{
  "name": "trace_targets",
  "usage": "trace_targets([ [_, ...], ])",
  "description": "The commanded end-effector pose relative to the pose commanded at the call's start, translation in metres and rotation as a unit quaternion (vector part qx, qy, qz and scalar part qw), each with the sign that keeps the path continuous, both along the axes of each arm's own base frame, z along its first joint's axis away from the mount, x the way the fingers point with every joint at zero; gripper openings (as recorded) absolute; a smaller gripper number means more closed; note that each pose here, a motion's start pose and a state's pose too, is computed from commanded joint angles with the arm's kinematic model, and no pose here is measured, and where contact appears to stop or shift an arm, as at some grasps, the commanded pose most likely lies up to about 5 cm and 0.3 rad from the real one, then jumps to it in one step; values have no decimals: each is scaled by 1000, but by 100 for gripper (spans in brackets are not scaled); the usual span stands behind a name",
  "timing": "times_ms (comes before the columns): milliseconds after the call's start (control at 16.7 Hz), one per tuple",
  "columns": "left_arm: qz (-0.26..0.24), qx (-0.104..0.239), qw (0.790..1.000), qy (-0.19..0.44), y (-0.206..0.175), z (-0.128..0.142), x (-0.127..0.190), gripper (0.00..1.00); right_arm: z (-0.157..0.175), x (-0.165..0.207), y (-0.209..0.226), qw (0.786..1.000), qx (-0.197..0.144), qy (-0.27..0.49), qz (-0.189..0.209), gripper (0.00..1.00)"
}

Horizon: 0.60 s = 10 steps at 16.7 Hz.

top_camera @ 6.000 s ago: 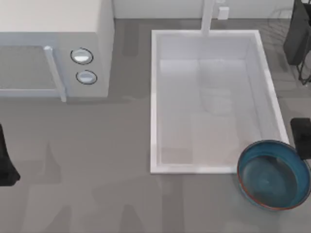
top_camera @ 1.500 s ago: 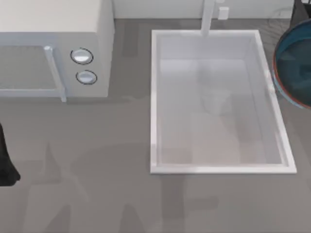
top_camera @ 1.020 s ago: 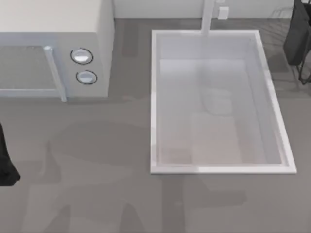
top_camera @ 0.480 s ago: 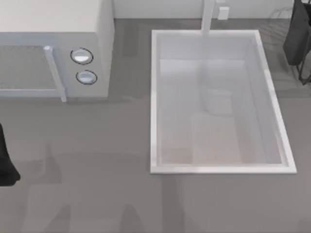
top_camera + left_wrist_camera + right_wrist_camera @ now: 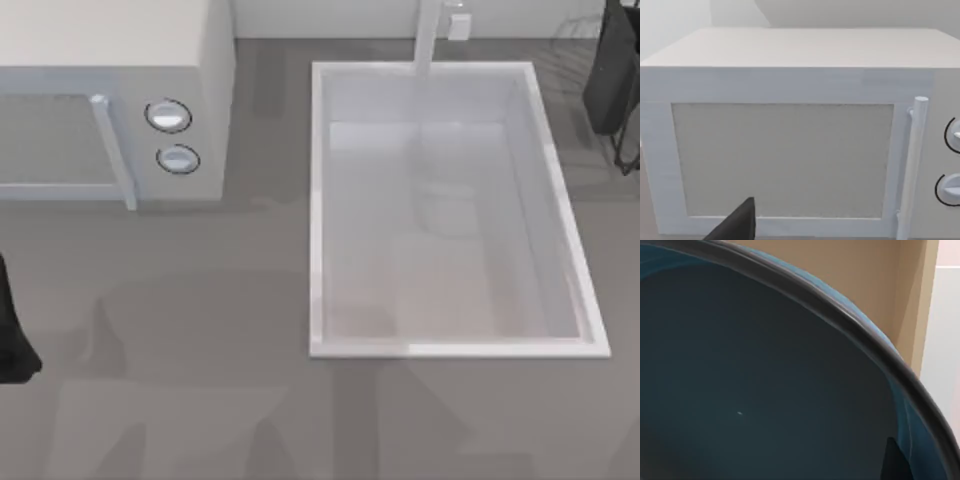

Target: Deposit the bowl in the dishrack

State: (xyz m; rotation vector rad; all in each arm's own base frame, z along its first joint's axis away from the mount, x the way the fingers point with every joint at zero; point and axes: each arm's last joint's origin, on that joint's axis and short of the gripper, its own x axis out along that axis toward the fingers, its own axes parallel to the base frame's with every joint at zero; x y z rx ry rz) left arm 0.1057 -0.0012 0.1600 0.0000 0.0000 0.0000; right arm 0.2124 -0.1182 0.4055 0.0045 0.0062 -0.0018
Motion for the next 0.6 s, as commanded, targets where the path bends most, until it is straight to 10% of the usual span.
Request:
trace_targets([
  [600,0,0,1000,0,0,0,0,100,-146,150,-6,1000,-7,-13,-3,0],
])
